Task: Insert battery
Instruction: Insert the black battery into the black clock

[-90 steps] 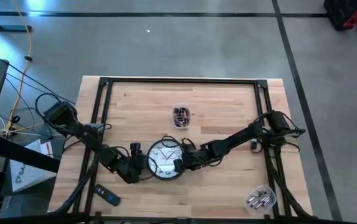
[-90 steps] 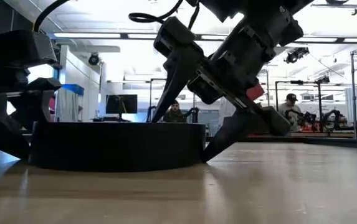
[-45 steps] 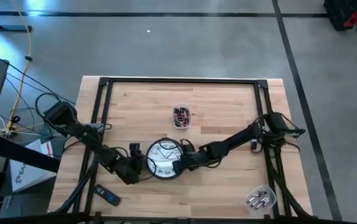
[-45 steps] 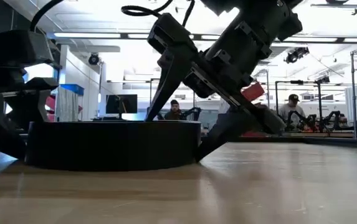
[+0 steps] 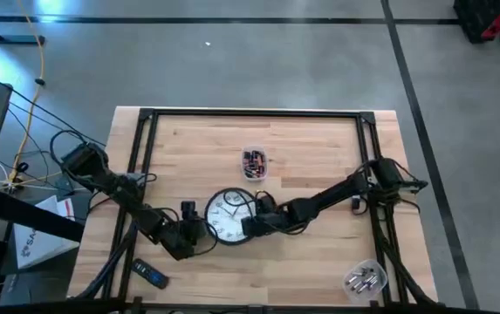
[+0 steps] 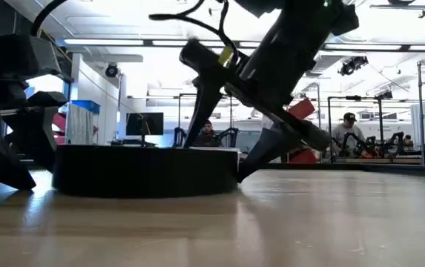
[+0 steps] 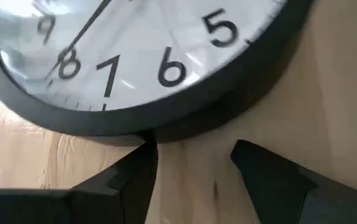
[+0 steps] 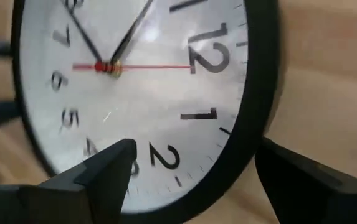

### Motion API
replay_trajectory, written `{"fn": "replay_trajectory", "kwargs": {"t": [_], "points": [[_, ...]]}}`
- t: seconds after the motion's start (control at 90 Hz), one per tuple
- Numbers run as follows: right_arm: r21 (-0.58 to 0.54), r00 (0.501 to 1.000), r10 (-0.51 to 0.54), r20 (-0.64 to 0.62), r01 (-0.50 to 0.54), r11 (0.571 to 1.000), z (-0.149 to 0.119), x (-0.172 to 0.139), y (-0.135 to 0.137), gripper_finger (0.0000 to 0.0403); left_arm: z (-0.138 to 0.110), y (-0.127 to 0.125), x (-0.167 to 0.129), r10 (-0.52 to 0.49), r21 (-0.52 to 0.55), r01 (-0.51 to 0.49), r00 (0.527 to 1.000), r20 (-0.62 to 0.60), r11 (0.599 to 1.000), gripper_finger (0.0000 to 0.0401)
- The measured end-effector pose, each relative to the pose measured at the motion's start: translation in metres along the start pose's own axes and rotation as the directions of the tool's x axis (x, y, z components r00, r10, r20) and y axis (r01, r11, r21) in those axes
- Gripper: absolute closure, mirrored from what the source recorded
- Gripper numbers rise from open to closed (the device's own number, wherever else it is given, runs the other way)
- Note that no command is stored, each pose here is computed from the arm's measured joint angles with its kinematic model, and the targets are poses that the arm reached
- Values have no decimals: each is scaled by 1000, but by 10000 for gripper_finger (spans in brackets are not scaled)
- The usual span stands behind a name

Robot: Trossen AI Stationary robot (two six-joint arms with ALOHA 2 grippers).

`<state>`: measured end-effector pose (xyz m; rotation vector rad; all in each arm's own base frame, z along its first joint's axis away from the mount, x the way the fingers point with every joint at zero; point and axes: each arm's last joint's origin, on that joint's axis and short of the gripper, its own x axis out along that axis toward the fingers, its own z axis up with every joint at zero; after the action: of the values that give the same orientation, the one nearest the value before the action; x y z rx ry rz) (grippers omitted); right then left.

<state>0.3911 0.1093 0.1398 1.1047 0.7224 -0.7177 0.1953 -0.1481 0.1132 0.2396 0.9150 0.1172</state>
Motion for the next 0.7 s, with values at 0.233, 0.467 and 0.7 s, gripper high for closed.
{"fn": "replay_trajectory", "kwargs": {"t": [0.233, 0.467, 0.7], "points": [[-112, 1000, 13, 9, -11, 994, 1, 0, 1, 110, 1, -3, -1, -51, -1, 51, 999, -9, 999, 197], [-155, 999, 30, -30, -34, 987, 1, -2, 4, 110, 0, 4, -13, -103, -27, 101, 992, -71, 994, 197], [-153, 997, 51, -58, -60, 986, 1, -3, 6, 110, 0, 25, -25, -56, -130, 39, 990, -128, 991, 197]]}}
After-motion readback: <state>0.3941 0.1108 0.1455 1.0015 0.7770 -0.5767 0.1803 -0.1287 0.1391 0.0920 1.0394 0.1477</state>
